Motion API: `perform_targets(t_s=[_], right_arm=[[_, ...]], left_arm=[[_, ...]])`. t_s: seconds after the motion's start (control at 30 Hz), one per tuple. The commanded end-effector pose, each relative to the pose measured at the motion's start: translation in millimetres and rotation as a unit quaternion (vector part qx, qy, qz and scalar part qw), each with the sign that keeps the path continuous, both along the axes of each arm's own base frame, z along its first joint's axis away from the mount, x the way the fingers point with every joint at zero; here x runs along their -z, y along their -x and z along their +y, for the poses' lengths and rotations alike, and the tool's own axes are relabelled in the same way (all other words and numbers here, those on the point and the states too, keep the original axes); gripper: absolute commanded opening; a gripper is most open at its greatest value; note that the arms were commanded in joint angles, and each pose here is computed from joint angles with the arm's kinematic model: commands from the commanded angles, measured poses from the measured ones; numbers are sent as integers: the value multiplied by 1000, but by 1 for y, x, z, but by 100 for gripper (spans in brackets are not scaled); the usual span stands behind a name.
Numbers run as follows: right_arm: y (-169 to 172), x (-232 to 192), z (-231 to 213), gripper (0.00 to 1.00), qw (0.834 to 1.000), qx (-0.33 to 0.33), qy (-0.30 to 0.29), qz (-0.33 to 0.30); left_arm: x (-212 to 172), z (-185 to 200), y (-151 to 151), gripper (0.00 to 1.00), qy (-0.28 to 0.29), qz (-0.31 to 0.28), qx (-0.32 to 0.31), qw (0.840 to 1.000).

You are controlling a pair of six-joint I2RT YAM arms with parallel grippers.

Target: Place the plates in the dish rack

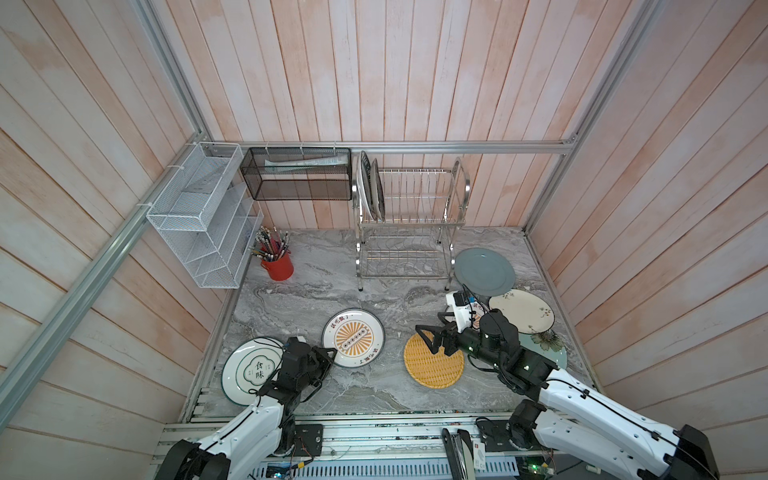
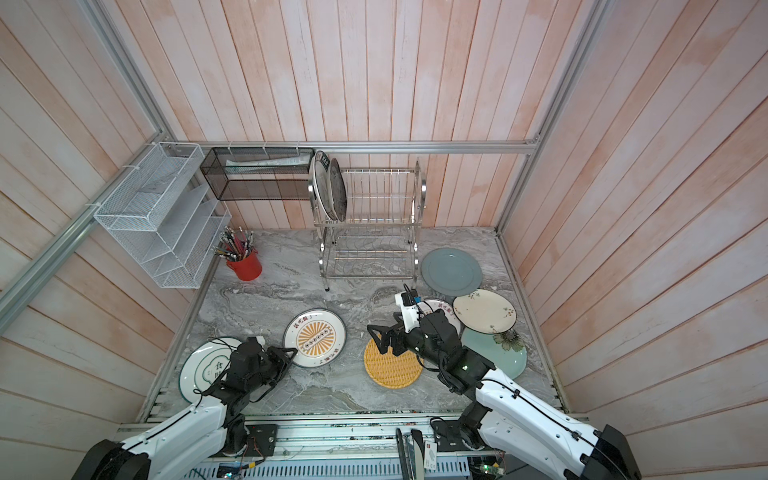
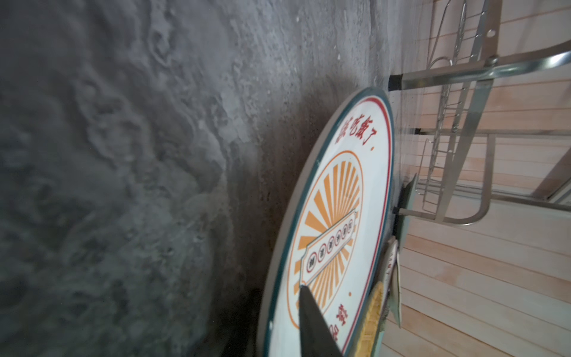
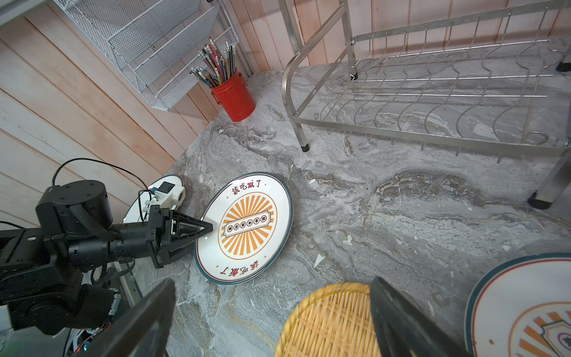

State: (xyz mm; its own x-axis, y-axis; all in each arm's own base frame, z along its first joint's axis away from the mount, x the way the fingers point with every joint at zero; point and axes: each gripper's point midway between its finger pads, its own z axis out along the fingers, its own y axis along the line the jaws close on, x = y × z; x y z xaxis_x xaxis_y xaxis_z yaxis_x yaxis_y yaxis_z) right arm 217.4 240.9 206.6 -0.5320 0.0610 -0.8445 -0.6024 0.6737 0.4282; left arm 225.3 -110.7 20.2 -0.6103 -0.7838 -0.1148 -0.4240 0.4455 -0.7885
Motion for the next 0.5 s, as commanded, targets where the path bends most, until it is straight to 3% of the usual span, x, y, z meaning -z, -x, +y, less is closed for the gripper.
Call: perform_targets(t_s=[0.0,0.1,0.27,0.47], right_arm=[[-1,7,-2,98,1000,6,0,-1],[-7,10,-5,98,1000,24,3,-11],[-19,3,-8,98,998,49,15,-38],[-29,5,-8,98,991,56,90,-82]], left_arm=[[36,15,23,10,-40,49,-4,998],[30,12,19,0,-47,49,5,998],[7,4,7,0,-57,32,35,997],[-32,5,0,0,-72,10,41,997]])
